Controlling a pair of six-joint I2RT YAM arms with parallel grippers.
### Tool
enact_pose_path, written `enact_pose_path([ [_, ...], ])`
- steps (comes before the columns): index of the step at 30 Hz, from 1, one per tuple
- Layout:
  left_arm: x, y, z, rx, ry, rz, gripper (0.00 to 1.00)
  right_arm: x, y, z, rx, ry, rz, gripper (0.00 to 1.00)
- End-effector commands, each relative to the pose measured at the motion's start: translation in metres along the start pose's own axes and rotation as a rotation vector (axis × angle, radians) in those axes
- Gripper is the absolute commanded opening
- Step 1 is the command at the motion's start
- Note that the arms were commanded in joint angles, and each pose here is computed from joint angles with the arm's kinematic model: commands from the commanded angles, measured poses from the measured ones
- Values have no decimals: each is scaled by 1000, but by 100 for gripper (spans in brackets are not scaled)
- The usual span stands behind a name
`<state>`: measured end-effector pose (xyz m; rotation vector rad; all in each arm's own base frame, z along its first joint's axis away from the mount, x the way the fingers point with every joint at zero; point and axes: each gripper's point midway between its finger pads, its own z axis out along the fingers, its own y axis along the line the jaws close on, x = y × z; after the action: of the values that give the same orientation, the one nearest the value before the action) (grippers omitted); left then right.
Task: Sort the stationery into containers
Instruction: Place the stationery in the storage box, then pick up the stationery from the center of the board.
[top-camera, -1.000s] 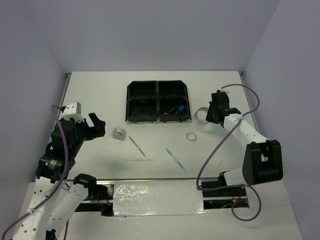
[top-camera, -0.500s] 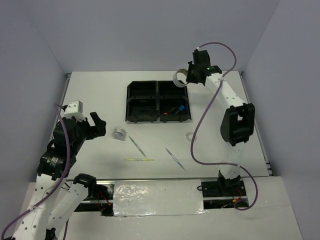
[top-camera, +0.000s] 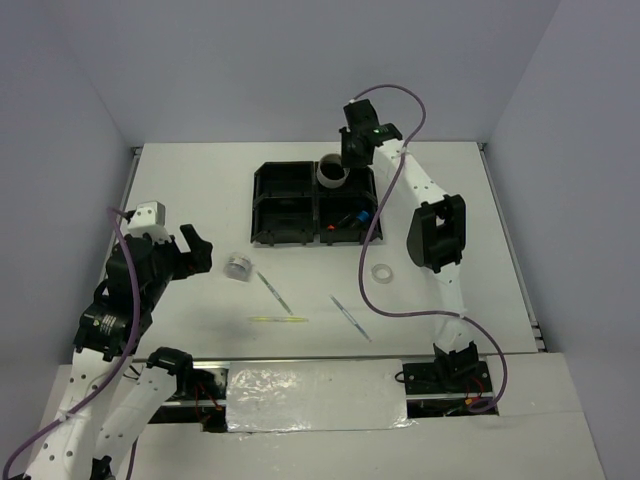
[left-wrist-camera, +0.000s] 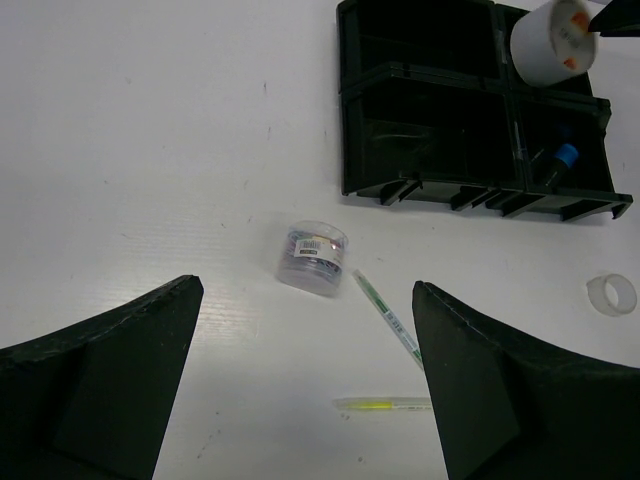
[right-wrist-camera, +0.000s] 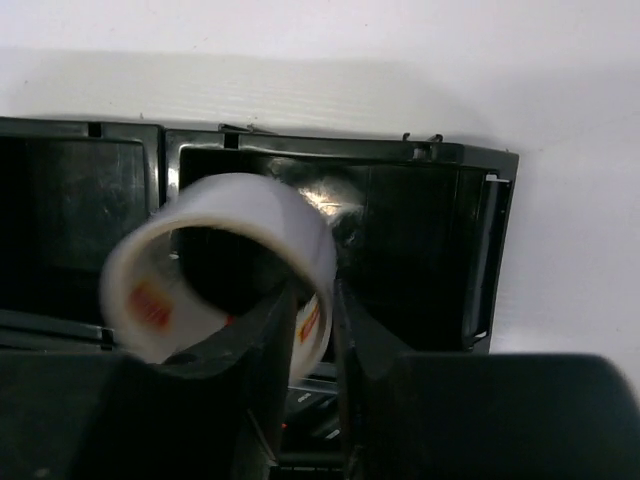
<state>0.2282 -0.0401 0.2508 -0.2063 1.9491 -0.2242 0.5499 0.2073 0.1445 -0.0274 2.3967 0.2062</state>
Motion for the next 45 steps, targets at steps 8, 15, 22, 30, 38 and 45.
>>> enact_pose_path([
  [8, -13, -6, -6, 39, -67, 17, 99, -10, -12, -6, 49, -29, -12, 50],
  [15, -14, -6, -6, 41, -68, 19, 99, -23, -12, -61, 20, -104, -15, 50],
  [22, -14, -6, -7, 43, -72, 15, 99, 17, -50, -113, 109, -120, 1, 56],
  [30, -14, -7, -8, 44, -74, 16, 99, 137, -87, -127, 147, -35, 78, 55],
  [38, -12, -8, -7, 47, -65, 18, 99, 214, -99, -117, 138, 89, 94, 52],
  [45, -11, -8, -7, 42, -61, 18, 99, 252, -96, -114, 85, 157, 92, 48],
])
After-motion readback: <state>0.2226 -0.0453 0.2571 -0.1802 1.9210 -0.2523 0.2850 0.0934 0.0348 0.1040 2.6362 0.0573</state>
